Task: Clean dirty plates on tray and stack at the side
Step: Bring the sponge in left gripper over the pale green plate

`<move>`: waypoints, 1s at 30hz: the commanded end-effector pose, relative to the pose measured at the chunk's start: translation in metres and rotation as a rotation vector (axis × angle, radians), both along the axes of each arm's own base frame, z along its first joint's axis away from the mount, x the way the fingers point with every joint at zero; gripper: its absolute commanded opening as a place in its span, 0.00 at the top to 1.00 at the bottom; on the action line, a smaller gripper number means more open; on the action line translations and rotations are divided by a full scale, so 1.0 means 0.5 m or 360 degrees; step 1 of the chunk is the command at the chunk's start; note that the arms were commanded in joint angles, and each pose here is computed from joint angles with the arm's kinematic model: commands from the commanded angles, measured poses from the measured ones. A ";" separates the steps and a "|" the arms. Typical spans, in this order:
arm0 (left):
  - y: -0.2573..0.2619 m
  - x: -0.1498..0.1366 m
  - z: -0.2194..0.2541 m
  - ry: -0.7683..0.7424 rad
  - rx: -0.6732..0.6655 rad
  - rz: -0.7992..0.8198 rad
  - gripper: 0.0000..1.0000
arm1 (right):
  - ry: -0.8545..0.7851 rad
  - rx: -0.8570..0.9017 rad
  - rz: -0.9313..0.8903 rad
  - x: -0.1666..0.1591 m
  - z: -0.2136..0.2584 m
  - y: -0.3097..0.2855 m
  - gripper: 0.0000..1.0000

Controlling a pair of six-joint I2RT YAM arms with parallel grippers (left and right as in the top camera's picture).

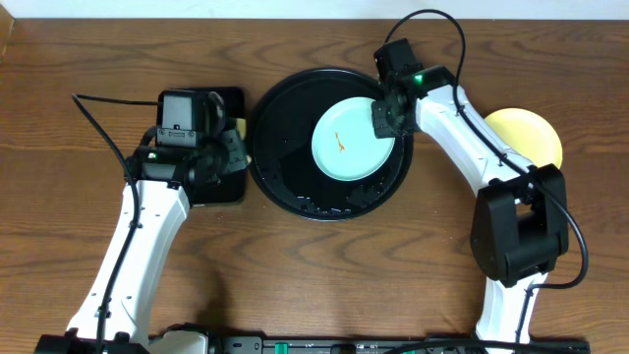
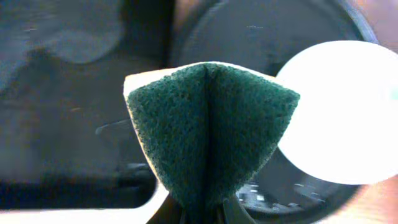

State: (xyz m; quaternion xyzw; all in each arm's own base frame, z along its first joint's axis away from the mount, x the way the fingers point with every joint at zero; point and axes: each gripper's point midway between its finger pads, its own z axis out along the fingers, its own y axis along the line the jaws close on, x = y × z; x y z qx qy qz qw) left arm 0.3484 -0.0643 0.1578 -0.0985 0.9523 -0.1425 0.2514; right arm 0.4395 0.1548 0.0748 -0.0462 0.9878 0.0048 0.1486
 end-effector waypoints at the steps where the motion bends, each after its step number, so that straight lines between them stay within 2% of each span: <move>1: -0.060 -0.005 0.013 -0.0012 -0.0187 -0.0148 0.92 | 0.0054 0.0047 -0.0014 -0.011 -0.010 0.006 0.99; 11: -0.200 0.006 -0.011 -0.0066 -0.0190 -0.0416 0.92 | 0.0104 -0.0017 0.0050 -0.028 -0.020 -0.006 0.99; 15: -0.229 0.022 -0.061 -0.0024 -0.0134 -0.0422 0.92 | 0.0030 -0.0038 0.0207 -0.012 -0.040 0.001 0.99; 22: -0.277 0.055 -0.101 -0.0062 -0.0162 -0.0463 0.92 | -0.0034 0.0009 0.0176 -0.012 -0.121 -0.016 0.99; 30: -0.298 0.062 -0.133 -0.0024 -0.0167 -0.0388 0.92 | -0.0037 0.0089 0.0196 -0.013 -0.127 -0.001 0.99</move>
